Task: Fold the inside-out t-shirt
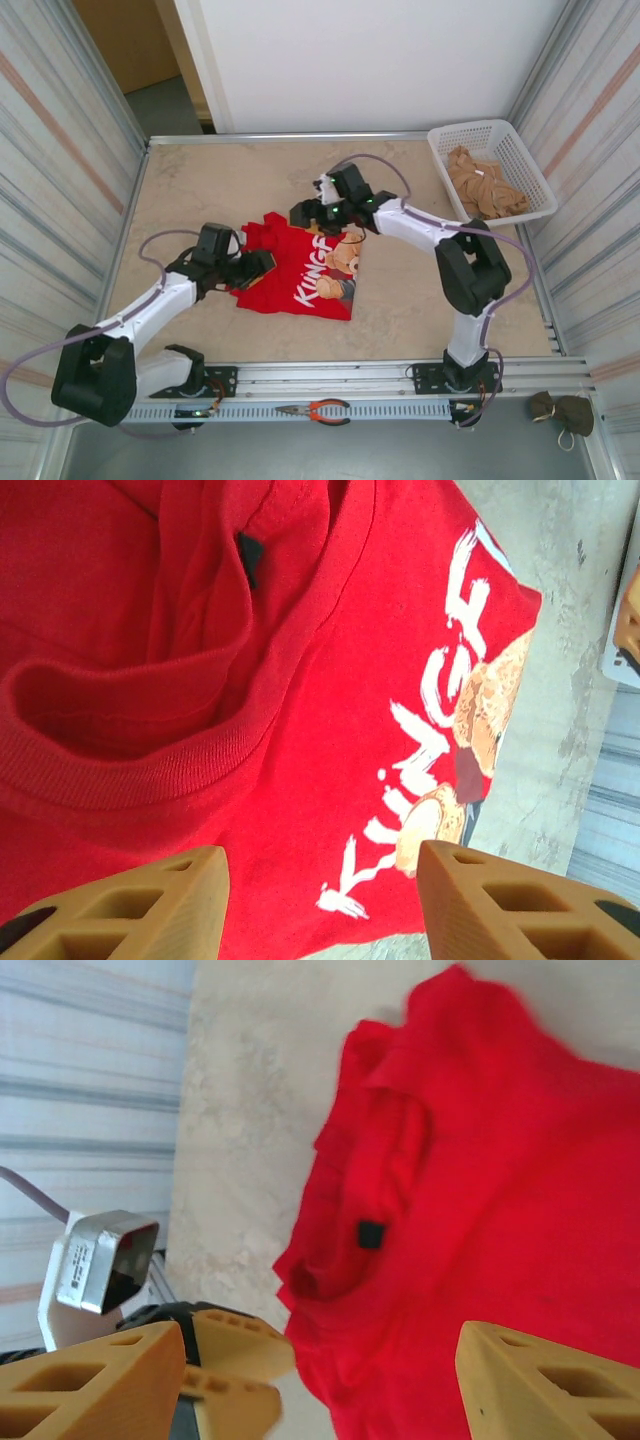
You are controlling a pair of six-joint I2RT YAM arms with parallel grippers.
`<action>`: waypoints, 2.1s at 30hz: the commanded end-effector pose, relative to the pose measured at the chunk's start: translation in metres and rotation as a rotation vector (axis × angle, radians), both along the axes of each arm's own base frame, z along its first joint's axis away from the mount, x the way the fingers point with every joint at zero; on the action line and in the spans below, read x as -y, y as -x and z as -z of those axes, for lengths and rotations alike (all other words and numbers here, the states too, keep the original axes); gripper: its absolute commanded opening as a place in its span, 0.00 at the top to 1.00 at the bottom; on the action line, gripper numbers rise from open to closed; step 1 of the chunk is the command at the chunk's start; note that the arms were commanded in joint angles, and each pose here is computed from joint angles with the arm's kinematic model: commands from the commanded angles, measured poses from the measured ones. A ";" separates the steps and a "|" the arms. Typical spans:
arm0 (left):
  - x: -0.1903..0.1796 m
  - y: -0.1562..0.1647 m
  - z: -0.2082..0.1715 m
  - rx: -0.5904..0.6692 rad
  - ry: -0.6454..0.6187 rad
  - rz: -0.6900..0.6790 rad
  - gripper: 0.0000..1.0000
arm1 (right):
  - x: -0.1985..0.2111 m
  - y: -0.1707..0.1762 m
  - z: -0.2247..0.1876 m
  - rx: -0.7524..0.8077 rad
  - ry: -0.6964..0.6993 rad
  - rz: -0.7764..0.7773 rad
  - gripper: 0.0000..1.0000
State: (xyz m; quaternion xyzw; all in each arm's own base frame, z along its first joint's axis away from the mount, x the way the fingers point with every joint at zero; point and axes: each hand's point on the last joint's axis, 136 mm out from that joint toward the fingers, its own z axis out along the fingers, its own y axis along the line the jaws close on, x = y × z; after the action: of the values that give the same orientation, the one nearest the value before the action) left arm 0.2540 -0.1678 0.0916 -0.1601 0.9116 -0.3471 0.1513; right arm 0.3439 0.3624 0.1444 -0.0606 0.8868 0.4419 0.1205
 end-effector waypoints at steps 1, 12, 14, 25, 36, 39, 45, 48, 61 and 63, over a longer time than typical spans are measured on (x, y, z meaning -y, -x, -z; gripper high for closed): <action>0.007 -0.013 -0.002 0.005 0.012 -0.025 0.47 | 0.029 0.009 0.041 -0.065 0.113 0.024 0.30; -0.028 -0.016 0.054 -0.140 -0.184 -0.125 0.47 | 0.101 0.017 0.137 -0.281 0.324 0.274 0.35; -0.028 -0.026 0.056 -0.140 -0.199 -0.108 0.48 | 0.119 0.027 0.146 -0.313 0.351 0.332 0.36; 0.030 -0.117 0.060 -0.080 -0.129 0.129 0.49 | 0.182 0.118 0.143 -0.344 0.526 0.663 0.35; 0.056 -0.177 -0.027 0.118 -0.050 0.244 0.48 | 0.179 0.113 0.041 -0.061 0.430 0.598 0.26; 0.044 -0.171 -0.059 0.153 -0.037 0.221 0.47 | 0.198 0.085 0.002 0.029 0.388 0.572 0.25; 0.034 -0.135 -0.055 0.060 -0.045 0.205 0.47 | 0.211 0.025 -0.022 0.087 0.334 0.430 0.23; 0.029 -0.122 -0.035 0.024 -0.064 0.201 0.47 | 0.203 0.003 -0.004 0.071 0.360 0.342 0.23; 0.032 -0.113 -0.004 0.021 -0.167 0.257 0.49 | 0.179 -0.024 0.060 0.055 0.535 0.175 0.34; 0.035 -0.115 -0.003 0.028 -0.223 0.273 0.49 | 0.177 -0.024 0.063 0.073 0.596 0.155 0.35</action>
State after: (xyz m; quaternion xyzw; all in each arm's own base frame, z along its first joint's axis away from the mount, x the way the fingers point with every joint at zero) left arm 0.3638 -0.2001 0.0854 -0.0424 0.9492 -0.2922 0.1091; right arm 0.3621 0.1847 0.0785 -0.0069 0.9704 0.1897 0.1490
